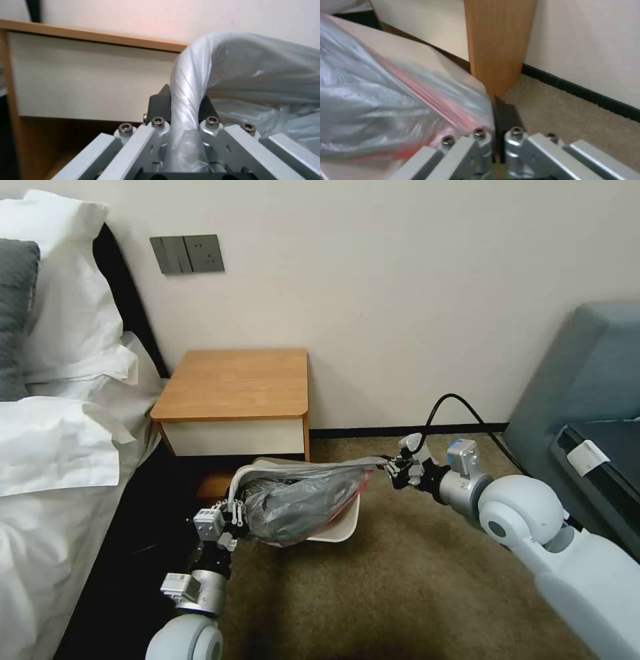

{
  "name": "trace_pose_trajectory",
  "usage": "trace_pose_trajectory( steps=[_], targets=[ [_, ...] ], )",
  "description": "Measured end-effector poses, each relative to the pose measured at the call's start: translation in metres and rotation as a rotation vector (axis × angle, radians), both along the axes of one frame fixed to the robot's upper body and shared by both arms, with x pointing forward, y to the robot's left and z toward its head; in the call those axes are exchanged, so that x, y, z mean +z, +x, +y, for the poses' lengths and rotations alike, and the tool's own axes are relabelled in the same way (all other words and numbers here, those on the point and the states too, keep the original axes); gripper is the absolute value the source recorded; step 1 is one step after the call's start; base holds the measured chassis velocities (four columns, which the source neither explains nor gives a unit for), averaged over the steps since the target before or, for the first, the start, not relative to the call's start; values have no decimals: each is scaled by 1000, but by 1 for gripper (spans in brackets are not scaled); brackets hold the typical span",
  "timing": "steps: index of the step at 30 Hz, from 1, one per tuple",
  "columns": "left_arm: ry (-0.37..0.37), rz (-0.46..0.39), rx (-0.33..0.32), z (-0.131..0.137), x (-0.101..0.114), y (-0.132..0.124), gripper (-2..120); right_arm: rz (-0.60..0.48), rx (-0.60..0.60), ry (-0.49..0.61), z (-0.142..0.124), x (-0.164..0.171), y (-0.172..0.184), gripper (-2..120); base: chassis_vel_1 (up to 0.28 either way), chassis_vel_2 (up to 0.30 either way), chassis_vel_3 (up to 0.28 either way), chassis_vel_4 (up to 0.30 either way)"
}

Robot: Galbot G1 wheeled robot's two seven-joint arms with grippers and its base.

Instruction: Pick up the garbage bag from the table and place it over the trash can.

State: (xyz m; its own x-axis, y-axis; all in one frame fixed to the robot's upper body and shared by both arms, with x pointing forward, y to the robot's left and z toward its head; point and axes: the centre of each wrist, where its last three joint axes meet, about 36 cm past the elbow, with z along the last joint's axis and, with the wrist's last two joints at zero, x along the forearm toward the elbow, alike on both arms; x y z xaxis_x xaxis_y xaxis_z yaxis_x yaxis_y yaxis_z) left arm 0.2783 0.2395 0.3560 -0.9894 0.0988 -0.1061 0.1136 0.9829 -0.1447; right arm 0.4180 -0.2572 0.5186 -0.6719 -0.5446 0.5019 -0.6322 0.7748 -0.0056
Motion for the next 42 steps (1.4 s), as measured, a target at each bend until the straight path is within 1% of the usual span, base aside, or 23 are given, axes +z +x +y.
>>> trace_pose_trajectory(
  steps=[3, 4, 6, 7, 8, 10, 11, 13, 14, 15, 16, 17, 20, 21, 24, 25, 26, 28, 33, 38, 40, 41, 42],
  targets=[
    [-4, 3, 8, 2, -2, -1, 6, -11, -30, 32, 6, -3, -4, 18, 0, 0, 0, 0],
    [-4, 3, 8, 2, -2, -1, 6, -11, -30, 32, 6, -3, -4, 18, 0, 0, 0, 0],
    [-8, 5, 9, 2, -3, -1, 6, -9, -55, 63, 10, -2, -9, 28, 0, 0, 0, 0],
    [-8, 5, 9, 2, -3, -1, 6, -9, -55, 63, 10, -2, -9, 28, 0, 0, 0, 0],
    [-12, 5, 9, 2, -3, -1, 6, -4, -59, 79, 11, -2, -11, 34, 0, 0, 0, 0],
    [-33, 9, 13, 2, -3, 2, 6, 15, -61, 105, 8, 1, -17, 43, 0, 0, 0, 0],
    [-33, 9, 13, 2, -3, 2, 6, 15, -61, 105, 8, 1, -17, 43, 0, 0, 0, 0],
    [-62, 17, 19, 1, -3, 4, 6, 23, -70, 101, 2, 2, -20, 53, 0, 0, 0, 0],
    [-62, 17, 19, 1, -3, 4, 6, 23, -70, 101, 2, 2, -20, 53, 0, 0, 0, 0],
    [-76, 20, 21, 1, -2, 5, 6, 25, -77, 92, -2, 1, -20, 60, 0, 0, 0, 0],
    [-81, 20, 21, 2, -2, 6, 6, 27, -83, 83, -4, 0, -20, 65, 0, 0, 0, 0],
    [-81, 20, 21, 2, -2, 6, 6, 27, -83, 83, -4, 0, -20, 65, 0, 0, 0, 0],
    [-83, 18, 18, 2, -1, 6, 6, 38, -105, 79, -9, -4, -14, 80, 0, 0, 0, 0],
    [-83, 18, 18, 2, -1, 6, 6, 38, -105, 79, -9, -4, -14, 80, 0, 0, 0, 0],
    [-88, 18, 21, 3, -1, 6, 6, 69, -120, 121, -9, -4, -15, 95, 0, 0, 0, 0],
    [-88, 18, 21, 3, -1, 6, 6, 69, -120, 121, -9, -4, -15, 95, 0, 0, 0, 0],
    [-92, 19, 24, 4, -1, 5, 6, 76, -127, 122, -10, -5, -17, 98, 0, 0, 0, 0],
    [-97, 20, 29, 6, 0, 5, 6, 90, -144, 118, -12, -10, -19, 100, 0, 0, 0, 0],
    [-99, 20, 37, 8, 2, 5, 6, 118, -181, 112, -20, -20, -28, 100, 0, 0, 0, 0],
    [-109, 26, 56, 10, 3, 5, 6, 122, -187, 128, -24, -19, -43, 100, 0, 0, 0, 0],
    [-112, 27, 66, 11, 4, 6, 6, 123, -191, 155, -22, -15, -51, 100, 0, 0, 0, 0],
    [-116, 30, 76, 11, 5, 6, 6, 130, -196, 201, -18, -11, -56, 100, 0, 0, 0, 0],
    [-116, 30, 76, 11, 5, 6, 6, 130, -196, 201, -18, -11, -56, 100, 0, 0, 0, 0]
  ],
)
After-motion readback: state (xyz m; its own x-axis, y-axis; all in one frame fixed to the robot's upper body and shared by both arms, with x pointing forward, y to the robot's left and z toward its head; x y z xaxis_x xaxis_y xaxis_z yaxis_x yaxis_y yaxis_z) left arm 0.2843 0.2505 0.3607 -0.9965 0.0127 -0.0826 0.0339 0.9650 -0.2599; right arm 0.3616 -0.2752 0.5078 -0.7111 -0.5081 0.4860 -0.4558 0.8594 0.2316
